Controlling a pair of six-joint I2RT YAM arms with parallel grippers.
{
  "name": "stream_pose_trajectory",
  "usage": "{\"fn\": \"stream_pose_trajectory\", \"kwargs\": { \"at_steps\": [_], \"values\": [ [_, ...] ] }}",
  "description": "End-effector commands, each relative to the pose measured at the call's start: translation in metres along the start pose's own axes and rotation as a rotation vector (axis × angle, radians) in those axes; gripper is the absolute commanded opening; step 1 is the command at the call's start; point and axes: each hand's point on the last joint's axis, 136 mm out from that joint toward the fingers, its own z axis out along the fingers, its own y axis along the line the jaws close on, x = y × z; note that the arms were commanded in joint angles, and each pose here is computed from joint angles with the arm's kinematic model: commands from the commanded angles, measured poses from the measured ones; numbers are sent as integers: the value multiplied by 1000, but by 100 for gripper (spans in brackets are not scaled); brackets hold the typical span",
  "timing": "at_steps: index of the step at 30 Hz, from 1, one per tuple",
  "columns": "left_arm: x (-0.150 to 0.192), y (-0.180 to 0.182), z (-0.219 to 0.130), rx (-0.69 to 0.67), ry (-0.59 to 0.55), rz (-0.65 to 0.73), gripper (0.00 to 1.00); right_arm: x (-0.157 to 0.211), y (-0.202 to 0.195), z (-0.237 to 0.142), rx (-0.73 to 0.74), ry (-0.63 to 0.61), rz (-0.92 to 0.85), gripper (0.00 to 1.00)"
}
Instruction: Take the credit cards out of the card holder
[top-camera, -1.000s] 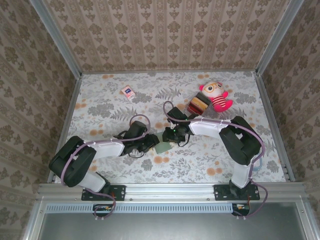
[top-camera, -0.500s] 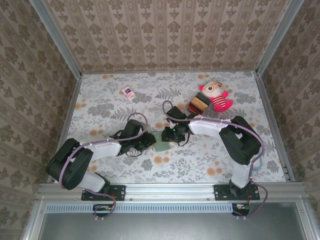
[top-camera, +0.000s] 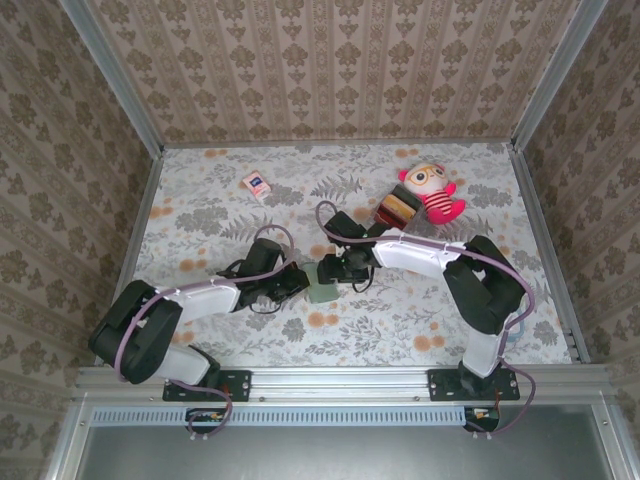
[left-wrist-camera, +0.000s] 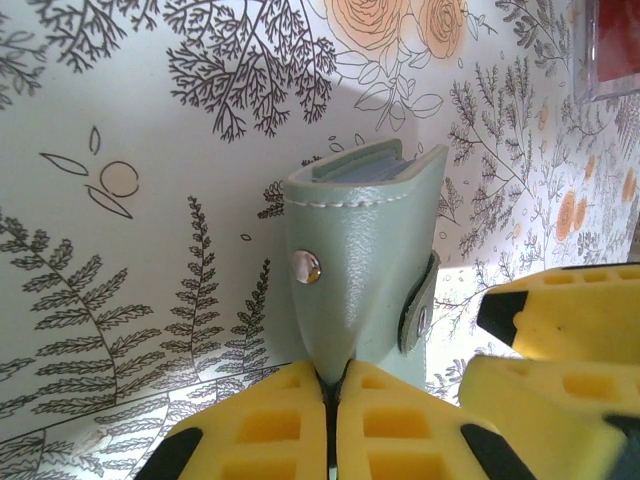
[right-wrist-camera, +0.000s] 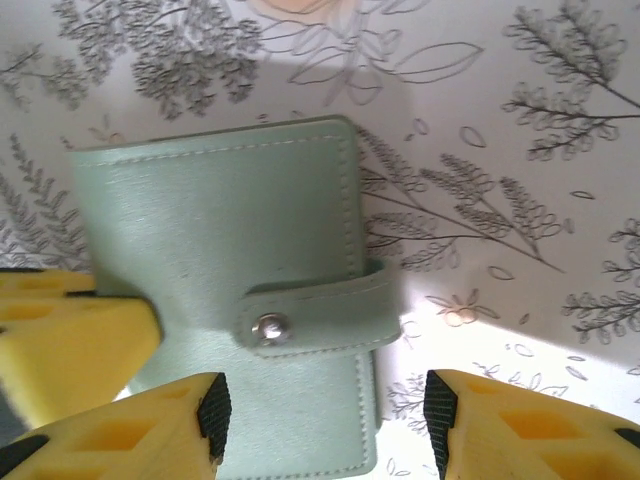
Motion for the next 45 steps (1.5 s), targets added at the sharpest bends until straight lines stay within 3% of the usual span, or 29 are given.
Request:
{"fn": "stream_pose_trajectory", "kwargs": {
  "at_steps": [1,16,25,33,38,45],
  "values": [
    [-2,-4,-4,0,3,26,8,2,-1,3,50,20,-24,58],
    [-1,-7,-4,12,10,29,5,6,-2,23,63,82,-31,57],
    [3,10,-5,-57,21,29,0,-7,-29,14,191,18,-26,53],
    [5,22,-10,-106,6,32,0,-16,-54,-1,220,-21,24,50],
    [3,18,-11,-94,4,40,0,-20,-53,-7,195,-27,36,42],
    [1,11,-11,-76,6,52,0,-19,-34,-4,120,1,-18,38]
  ]
}}
